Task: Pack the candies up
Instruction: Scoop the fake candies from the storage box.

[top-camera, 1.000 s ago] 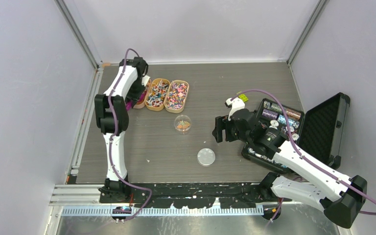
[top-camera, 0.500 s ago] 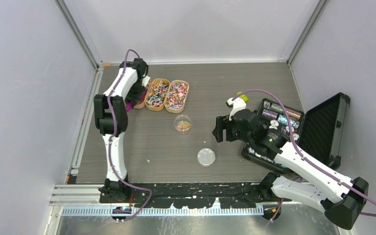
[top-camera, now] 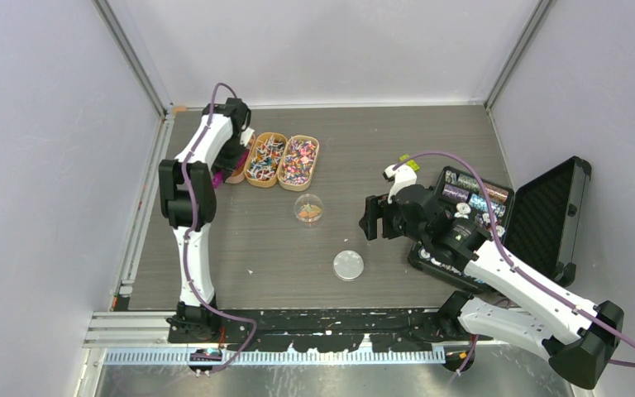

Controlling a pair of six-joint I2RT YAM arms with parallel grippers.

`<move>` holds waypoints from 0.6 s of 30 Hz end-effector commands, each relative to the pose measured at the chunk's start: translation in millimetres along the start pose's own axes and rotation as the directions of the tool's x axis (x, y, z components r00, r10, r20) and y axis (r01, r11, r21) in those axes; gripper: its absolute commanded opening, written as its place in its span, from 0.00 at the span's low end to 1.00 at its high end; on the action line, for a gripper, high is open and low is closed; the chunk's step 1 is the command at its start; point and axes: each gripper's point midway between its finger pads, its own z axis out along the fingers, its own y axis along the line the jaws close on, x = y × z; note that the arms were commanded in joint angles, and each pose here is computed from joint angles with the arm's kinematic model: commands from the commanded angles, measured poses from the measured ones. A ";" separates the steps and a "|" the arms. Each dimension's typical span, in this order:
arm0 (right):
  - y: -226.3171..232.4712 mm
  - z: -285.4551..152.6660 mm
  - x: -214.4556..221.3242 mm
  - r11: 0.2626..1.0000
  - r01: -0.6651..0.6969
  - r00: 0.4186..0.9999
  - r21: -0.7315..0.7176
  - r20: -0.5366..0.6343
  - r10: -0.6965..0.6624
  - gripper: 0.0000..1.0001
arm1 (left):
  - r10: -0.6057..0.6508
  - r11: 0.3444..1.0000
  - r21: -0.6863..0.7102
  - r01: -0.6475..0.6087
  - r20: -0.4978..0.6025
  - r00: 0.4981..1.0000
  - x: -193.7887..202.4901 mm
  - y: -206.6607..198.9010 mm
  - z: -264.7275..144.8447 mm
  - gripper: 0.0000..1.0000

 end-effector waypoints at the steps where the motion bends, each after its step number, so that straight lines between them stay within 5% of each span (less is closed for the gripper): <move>1: 2.1 -2.7 -16.9 1.000 -0.002 0.998 -0.007 0.069 0.002 0.78 | -0.015 0.999 -0.032 0.017 0.078 0.997 -12.7 8.5 -14.8 0.00; 18: 2.3 -6.3 -19.3 1.000 -0.003 0.997 -0.011 0.080 0.004 0.79 | -0.044 0.998 -0.037 0.050 0.142 0.989 -23.5 11.4 -21.0 0.00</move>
